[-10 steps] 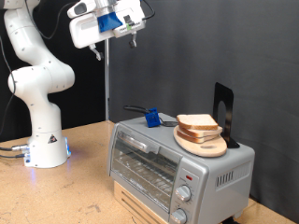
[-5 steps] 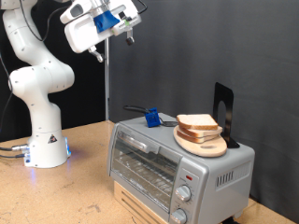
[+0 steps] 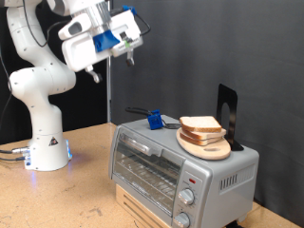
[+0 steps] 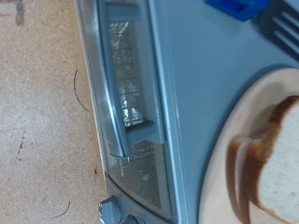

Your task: Make a piece of toast with the oven

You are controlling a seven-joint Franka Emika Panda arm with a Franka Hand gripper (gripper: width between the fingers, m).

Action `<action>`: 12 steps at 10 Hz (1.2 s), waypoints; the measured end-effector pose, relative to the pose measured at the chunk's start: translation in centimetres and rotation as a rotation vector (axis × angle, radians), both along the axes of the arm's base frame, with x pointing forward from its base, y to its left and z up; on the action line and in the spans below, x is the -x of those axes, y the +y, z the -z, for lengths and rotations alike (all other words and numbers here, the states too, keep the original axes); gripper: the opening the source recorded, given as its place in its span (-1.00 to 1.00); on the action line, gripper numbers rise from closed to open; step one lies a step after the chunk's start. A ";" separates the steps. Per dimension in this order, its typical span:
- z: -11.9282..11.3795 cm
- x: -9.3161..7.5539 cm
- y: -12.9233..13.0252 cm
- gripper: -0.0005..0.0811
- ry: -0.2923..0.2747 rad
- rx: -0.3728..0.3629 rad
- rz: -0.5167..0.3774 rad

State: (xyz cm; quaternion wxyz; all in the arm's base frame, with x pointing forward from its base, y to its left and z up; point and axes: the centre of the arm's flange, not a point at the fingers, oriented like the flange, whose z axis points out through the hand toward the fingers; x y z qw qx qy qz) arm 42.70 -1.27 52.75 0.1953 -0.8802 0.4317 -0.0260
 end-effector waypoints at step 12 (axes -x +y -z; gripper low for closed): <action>7.1 1.2 -1.3 0.68 -0.005 0.078 -0.175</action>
